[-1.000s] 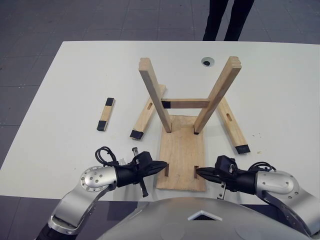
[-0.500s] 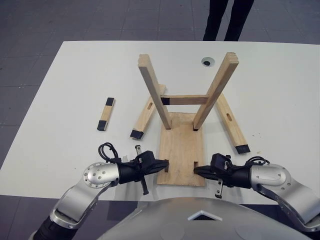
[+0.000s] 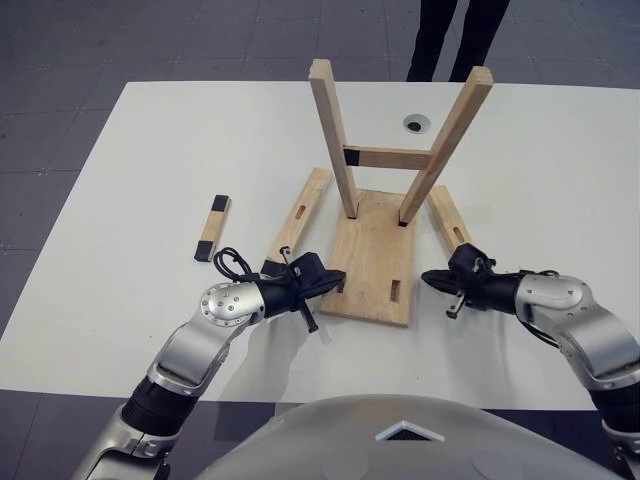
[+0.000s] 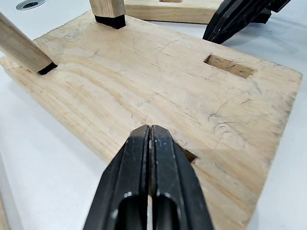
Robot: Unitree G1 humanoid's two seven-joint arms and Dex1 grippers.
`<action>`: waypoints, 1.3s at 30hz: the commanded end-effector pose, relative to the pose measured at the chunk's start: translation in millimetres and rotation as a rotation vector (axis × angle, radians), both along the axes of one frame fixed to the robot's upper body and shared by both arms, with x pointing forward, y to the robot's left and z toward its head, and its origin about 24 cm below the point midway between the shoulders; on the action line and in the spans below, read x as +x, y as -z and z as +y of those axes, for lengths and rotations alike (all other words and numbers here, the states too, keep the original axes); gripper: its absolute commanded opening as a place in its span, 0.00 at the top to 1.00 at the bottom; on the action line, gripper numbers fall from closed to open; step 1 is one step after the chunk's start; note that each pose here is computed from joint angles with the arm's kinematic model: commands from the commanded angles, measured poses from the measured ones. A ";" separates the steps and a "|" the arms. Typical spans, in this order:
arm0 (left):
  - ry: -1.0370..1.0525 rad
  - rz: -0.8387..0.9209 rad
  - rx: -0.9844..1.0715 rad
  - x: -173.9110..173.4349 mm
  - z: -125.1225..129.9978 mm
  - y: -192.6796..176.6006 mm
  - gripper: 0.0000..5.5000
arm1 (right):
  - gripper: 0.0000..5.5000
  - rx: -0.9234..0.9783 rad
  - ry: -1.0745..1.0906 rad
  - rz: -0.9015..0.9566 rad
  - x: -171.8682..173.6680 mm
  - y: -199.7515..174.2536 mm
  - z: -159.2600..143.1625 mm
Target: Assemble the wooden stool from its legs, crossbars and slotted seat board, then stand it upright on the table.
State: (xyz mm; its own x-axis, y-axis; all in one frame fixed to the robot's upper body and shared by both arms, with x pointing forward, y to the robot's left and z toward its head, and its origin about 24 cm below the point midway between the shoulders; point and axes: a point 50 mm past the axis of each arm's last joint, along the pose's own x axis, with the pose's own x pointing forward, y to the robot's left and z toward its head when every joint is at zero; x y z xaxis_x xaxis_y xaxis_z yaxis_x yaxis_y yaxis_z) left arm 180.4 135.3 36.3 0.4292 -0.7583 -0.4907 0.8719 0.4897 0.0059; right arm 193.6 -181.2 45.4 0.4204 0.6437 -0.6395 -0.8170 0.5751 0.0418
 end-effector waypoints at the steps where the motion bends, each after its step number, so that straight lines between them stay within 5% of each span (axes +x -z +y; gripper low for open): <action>1: -0.081 0.091 0.126 -0.4 15.5 24.6 0.98 | 0.98 -0.039 0.034 0.007 5.9 5.5 -9.7; 10: -0.171 -0.044 -0.096 22.6 3.6 -7.1 0.98 | 0.98 -0.020 0.032 0.015 1.4 7.5 -7.6; 22: -0.169 -0.063 -0.356 9.8 7.3 -45.1 0.95 | 0.98 -0.003 0.046 -0.001 1.2 4.9 -6.5; 29: -0.497 -0.438 -0.088 17.4 61.9 -58.4 0.75 | 0.98 0.150 0.210 -0.193 -6.4 -29.6 5.5; 33: -0.552 -0.451 0.017 8.3 85.8 -48.0 0.65 | 0.98 0.179 0.260 -0.219 -18.9 -38.6 8.0; 39: -0.670 -0.438 0.176 8.7 122.4 -33.4 0.65 | 0.98 0.167 0.300 -0.226 -22.4 -36.8 7.5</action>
